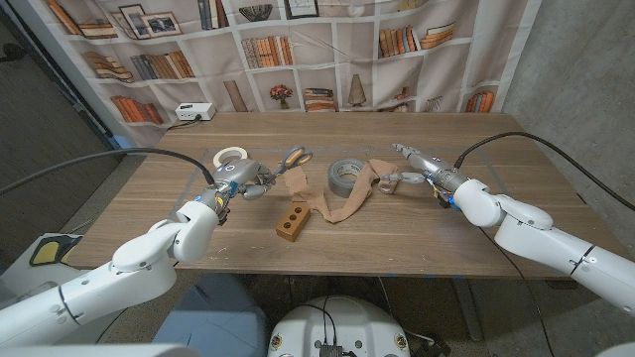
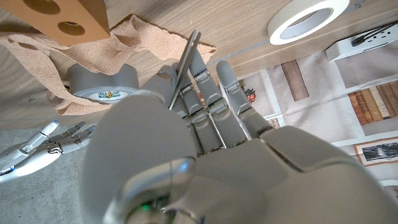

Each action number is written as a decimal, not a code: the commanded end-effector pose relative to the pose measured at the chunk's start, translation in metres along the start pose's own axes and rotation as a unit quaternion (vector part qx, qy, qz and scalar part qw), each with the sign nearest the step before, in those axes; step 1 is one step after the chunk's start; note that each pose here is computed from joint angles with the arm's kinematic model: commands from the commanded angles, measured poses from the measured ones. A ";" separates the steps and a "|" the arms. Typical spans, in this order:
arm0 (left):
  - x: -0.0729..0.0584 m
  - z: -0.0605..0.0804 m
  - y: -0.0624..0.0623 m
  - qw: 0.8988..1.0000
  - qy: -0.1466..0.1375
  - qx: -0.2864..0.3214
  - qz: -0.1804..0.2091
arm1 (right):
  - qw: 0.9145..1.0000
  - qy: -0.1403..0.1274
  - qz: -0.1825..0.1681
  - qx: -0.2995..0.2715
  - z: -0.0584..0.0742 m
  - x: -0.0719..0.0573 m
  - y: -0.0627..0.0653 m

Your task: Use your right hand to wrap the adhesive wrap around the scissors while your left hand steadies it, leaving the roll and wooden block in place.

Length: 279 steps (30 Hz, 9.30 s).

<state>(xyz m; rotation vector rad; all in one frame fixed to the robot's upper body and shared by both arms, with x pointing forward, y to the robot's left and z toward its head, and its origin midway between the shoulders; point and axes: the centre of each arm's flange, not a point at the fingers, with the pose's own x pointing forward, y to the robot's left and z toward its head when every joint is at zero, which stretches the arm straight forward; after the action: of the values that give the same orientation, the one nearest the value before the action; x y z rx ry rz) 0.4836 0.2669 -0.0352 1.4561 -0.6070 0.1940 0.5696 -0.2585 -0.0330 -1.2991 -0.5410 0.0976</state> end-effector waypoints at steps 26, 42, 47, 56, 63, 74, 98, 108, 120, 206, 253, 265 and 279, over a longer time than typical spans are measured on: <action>-0.001 0.006 -0.001 1.000 -0.007 -0.002 -0.007 | 0.998 0.027 0.022 -0.053 -0.002 0.011 0.015; -0.001 0.005 -0.006 1.000 -0.003 -0.008 -0.010 | 0.997 0.051 0.035 -0.055 -0.009 0.021 0.025; -0.002 0.004 -0.006 1.000 -0.002 -0.008 -0.011 | 0.996 0.054 0.035 -0.062 -0.010 0.021 0.024; -0.001 0.004 -0.008 1.000 -0.003 -0.009 -0.014 | 0.996 0.057 0.038 -0.063 -0.012 0.023 0.027; 0.001 0.005 -0.009 1.000 -0.002 -0.011 -0.016 | 0.996 0.056 0.039 -0.058 -0.014 0.025 0.029; 0.003 0.005 -0.012 1.000 -0.001 -0.012 -0.019 | 0.998 0.047 0.035 -0.038 -0.017 0.026 0.029; 0.009 0.006 -0.014 1.000 -0.002 -0.015 -0.022 | 0.999 0.027 0.002 0.026 -0.023 0.025 0.035; 0.009 0.008 -0.015 1.000 -0.003 -0.015 -0.023 | 0.998 0.025 -0.014 0.064 -0.027 0.020 0.036; 0.010 0.009 -0.016 1.000 -0.005 -0.016 -0.023 | 0.993 0.039 -0.046 0.102 -0.026 0.015 0.048; 0.041 0.000 0.025 0.999 0.004 -0.018 0.042 | 0.891 -0.111 -0.302 0.319 -0.016 -0.069 -0.055; 0.104 0.017 0.041 0.998 -0.053 0.012 0.043 | 0.897 -0.242 -0.296 0.222 0.063 -0.100 -0.079; 0.119 0.035 0.034 0.996 -0.077 -0.005 0.036 | 0.881 -0.259 -0.327 0.222 0.070 -0.110 -0.098; 0.138 0.061 0.025 0.993 -0.118 0.016 0.014 | 0.878 -0.285 -0.320 0.212 0.087 -0.112 -0.104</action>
<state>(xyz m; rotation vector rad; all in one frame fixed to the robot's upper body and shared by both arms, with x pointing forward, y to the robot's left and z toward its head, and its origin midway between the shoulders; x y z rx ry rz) 0.5634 0.2010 0.0528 1.4707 -0.7896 0.1121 0.4192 -0.2596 0.0341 -0.5945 -1.3143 0.0181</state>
